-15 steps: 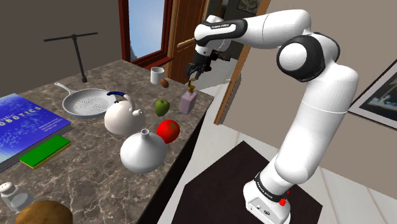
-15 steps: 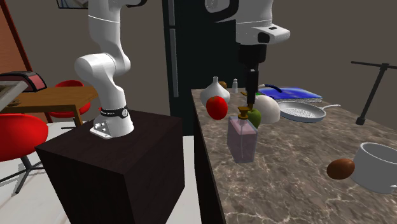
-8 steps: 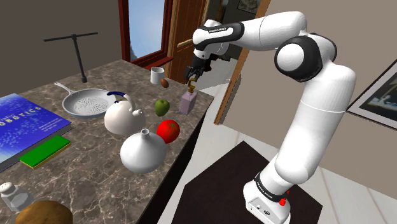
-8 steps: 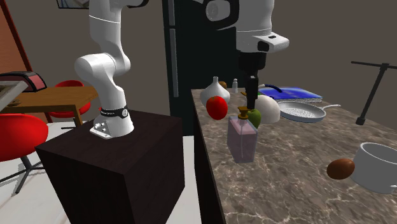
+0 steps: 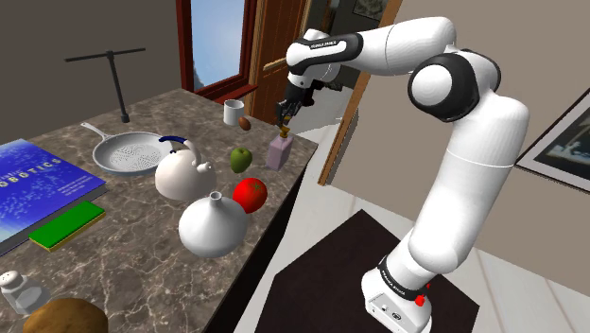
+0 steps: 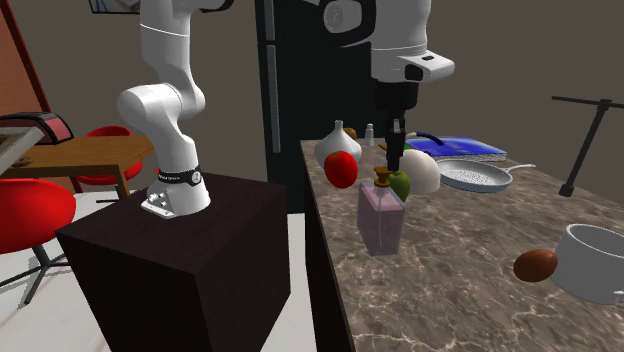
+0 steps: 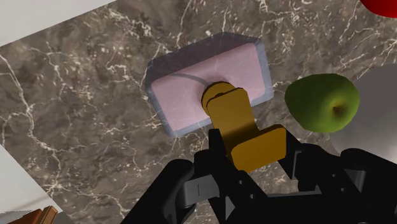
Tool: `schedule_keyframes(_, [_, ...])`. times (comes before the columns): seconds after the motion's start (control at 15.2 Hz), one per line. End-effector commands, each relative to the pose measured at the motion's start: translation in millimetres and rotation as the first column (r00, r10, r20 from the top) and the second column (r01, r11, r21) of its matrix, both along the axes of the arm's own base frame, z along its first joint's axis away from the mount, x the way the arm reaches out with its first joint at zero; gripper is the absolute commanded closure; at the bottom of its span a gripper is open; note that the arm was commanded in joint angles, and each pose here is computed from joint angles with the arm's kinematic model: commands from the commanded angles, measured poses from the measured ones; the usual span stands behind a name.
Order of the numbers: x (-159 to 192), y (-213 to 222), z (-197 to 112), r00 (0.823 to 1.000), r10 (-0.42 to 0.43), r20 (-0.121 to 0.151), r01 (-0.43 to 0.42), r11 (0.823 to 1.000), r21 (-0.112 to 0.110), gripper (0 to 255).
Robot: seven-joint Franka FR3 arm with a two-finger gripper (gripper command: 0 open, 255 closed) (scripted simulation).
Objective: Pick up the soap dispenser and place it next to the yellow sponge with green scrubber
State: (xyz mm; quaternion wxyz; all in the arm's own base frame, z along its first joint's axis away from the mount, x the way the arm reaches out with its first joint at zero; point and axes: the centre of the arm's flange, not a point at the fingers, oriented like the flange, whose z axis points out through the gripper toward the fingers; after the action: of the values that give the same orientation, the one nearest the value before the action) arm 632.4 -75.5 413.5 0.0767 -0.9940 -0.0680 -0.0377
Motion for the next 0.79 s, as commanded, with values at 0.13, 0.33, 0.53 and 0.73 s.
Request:
schedule_keyframes(0.13, [-0.1, -0.1, -0.2, 1.000, 0.000, -0.001, 0.000, 1.000, 0.000, 255])
schedule_keyframes(0.33, [-0.1, -0.2, 5.0, 1.000, 0.000, -0.001, 0.000, 1.000, 0.000, 255])
schedule_keyframes(0.53, [0.0, -0.2, 20.8, 1.000, 0.000, -0.001, 0.000, 1.000, 0.000, 255])
schedule_keyframes(0.73, [0.0, -0.2, 36.7, 1.000, 0.000, -0.001, 0.000, 1.000, 0.000, 255])
